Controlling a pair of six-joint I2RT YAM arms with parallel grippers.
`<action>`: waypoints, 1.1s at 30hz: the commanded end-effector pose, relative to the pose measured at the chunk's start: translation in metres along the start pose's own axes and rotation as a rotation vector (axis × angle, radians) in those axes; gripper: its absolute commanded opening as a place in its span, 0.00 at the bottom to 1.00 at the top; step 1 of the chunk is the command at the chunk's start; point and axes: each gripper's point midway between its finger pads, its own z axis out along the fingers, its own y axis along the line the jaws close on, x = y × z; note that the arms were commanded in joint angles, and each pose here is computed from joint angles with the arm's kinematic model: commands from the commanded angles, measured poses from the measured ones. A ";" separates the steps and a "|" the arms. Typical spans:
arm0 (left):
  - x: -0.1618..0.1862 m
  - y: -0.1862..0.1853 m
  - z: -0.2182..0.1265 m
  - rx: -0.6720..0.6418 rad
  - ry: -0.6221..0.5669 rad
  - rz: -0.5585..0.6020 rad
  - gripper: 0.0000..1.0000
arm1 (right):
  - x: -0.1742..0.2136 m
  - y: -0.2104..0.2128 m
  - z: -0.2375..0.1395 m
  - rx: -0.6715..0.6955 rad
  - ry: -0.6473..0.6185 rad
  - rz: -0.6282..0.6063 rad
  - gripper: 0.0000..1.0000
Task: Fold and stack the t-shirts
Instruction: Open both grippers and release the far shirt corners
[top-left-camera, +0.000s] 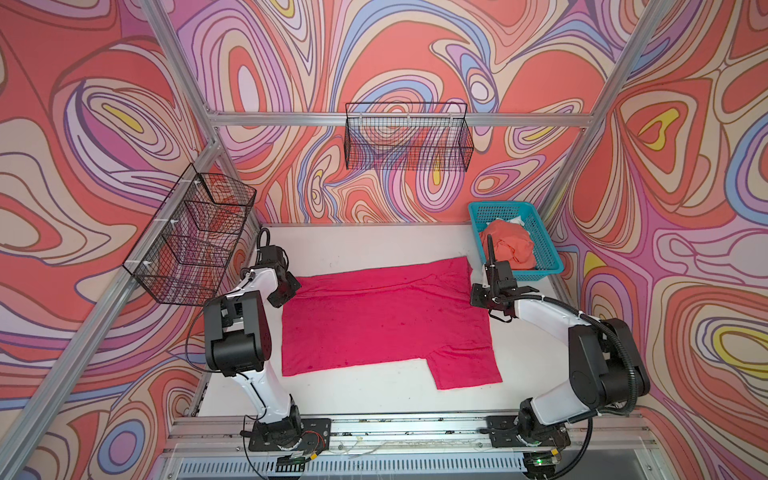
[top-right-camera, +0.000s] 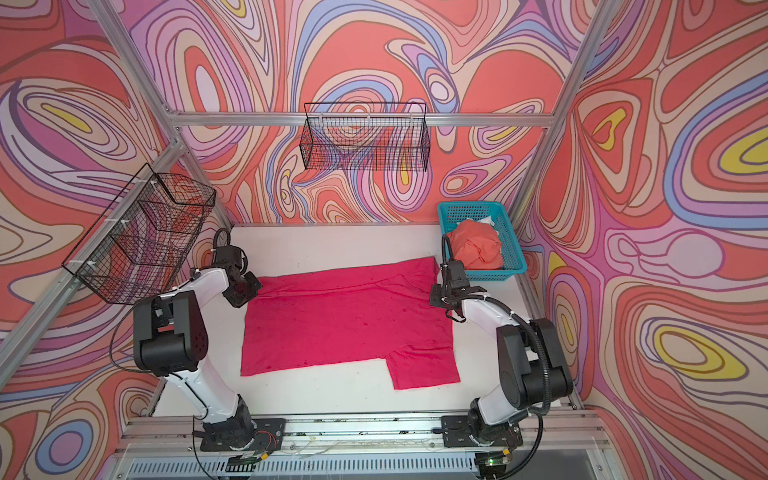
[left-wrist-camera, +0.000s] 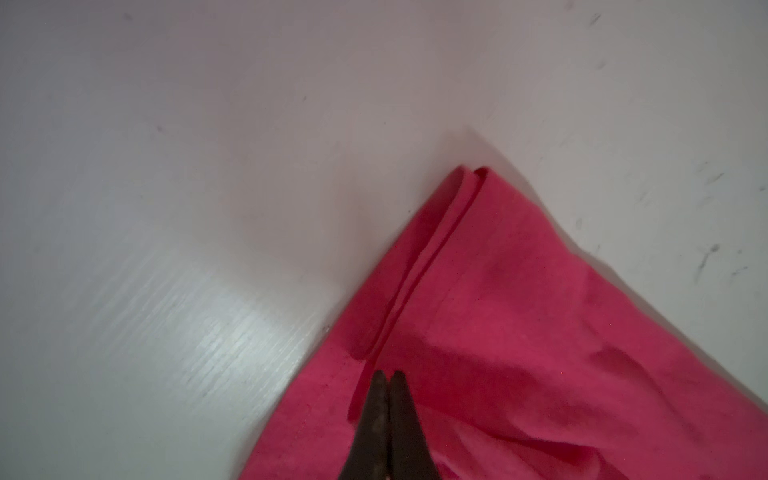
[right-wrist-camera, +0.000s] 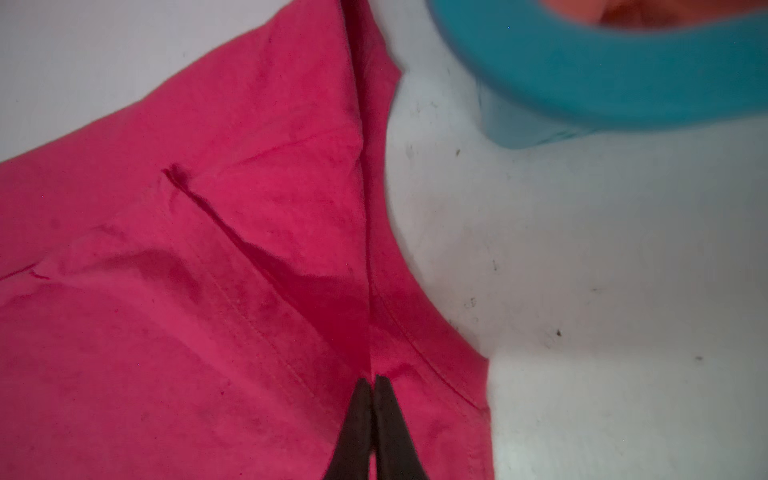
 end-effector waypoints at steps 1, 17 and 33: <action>-0.015 -0.002 -0.020 -0.014 -0.055 0.025 0.00 | -0.024 0.005 -0.023 0.002 -0.075 -0.006 0.00; 0.020 0.017 -0.001 -0.050 0.029 -0.003 0.00 | 0.012 -0.008 -0.004 0.026 0.006 0.002 0.00; 0.017 -0.022 -0.023 0.056 0.008 0.043 0.68 | -0.003 0.036 0.002 -0.128 0.036 -0.029 0.50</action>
